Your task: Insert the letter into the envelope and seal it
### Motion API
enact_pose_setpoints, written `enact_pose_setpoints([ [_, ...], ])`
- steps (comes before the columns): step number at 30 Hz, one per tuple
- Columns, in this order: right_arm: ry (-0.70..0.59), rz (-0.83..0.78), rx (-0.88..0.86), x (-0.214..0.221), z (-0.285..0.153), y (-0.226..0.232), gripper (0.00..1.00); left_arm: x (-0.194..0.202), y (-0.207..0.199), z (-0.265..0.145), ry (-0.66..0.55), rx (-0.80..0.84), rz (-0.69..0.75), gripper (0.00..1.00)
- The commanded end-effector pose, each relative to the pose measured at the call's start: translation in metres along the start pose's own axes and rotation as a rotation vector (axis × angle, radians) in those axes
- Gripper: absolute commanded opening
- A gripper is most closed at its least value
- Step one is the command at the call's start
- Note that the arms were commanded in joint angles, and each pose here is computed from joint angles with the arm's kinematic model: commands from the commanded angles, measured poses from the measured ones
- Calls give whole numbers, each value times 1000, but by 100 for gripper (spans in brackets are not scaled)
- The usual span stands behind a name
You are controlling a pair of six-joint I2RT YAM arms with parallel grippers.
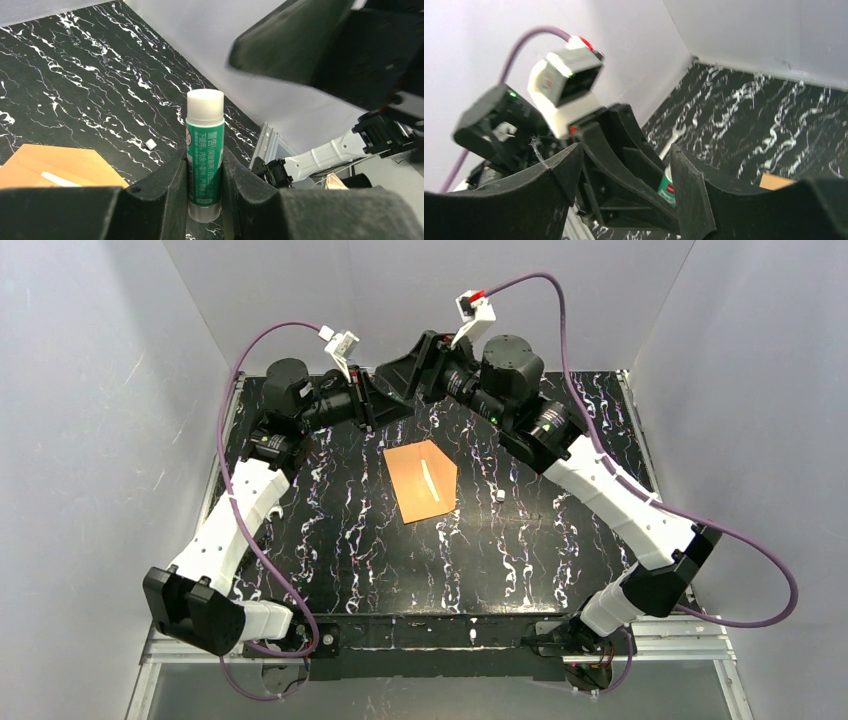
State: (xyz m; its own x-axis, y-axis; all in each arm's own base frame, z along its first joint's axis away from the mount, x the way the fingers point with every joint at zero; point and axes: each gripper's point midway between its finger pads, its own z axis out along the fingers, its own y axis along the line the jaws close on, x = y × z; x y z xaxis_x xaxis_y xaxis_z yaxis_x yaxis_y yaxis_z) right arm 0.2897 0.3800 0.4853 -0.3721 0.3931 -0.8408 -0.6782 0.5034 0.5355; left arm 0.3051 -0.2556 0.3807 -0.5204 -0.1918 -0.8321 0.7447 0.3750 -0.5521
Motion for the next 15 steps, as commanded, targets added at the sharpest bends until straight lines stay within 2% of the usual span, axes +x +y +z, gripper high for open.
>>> enact_pose_setpoints([
  [1,65,30,42,12,-7,-6,71,-11,-29,-14,-31,61,121,0],
  [11,94,71,68,24,-5,-13,64,-9,-34,-19,-38,66,129,0],
  [15,77,95,55,23,-5,-10,51,-8,-37,-20,-34,79,126,0],
])
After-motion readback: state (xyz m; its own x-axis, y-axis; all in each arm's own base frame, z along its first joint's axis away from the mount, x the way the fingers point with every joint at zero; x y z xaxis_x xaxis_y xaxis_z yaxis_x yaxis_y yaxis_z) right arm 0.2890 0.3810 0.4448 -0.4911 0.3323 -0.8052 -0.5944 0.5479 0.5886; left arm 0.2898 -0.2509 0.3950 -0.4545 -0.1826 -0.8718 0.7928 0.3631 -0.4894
